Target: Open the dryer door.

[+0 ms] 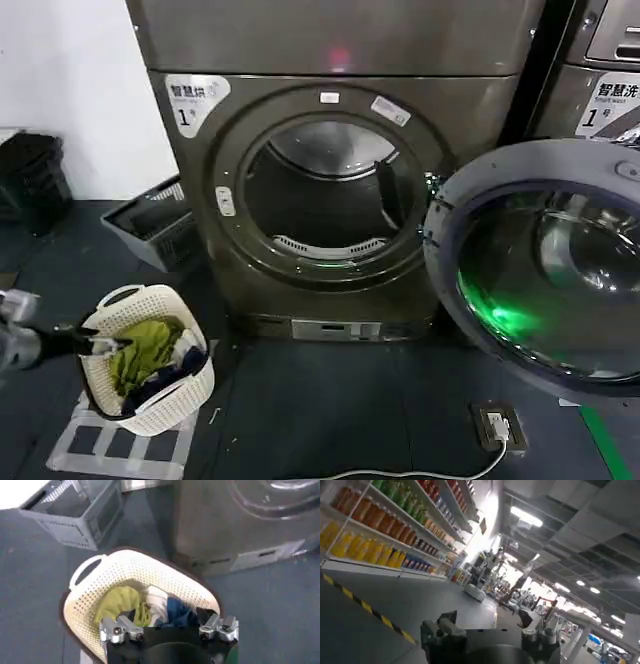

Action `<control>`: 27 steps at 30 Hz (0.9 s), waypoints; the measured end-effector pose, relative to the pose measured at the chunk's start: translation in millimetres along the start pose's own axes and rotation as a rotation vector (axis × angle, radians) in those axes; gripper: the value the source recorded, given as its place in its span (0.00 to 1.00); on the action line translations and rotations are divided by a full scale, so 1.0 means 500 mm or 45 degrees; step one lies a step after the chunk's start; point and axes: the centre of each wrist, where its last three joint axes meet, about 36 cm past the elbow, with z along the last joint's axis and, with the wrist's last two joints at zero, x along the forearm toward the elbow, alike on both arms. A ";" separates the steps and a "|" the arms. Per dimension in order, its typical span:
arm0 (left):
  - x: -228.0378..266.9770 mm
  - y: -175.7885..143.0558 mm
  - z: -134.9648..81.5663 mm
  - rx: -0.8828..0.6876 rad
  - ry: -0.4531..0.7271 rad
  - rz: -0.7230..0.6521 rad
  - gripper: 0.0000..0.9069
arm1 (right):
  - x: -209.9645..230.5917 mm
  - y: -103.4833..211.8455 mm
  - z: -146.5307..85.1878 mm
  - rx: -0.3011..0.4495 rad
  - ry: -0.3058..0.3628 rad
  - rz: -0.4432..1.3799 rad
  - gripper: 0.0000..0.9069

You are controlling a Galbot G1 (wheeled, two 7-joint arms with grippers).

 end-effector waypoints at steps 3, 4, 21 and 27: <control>0.002 0.032 -0.004 0.053 -0.007 -0.021 1.00 | -0.002 -0.002 0.001 -0.004 0.001 0.002 1.00; 0.004 0.045 -0.005 0.070 -0.009 -0.028 1.00 | -0.002 -0.002 0.001 -0.010 0.001 0.001 1.00; 0.021 0.090 0.000 0.222 0.034 -0.014 1.00 | 0.005 -0.008 0.021 -0.137 -0.020 0.031 1.00; 0.015 0.092 0.009 0.206 0.050 -0.015 1.00 | 0.009 0.000 0.024 -0.132 -0.010 0.024 1.00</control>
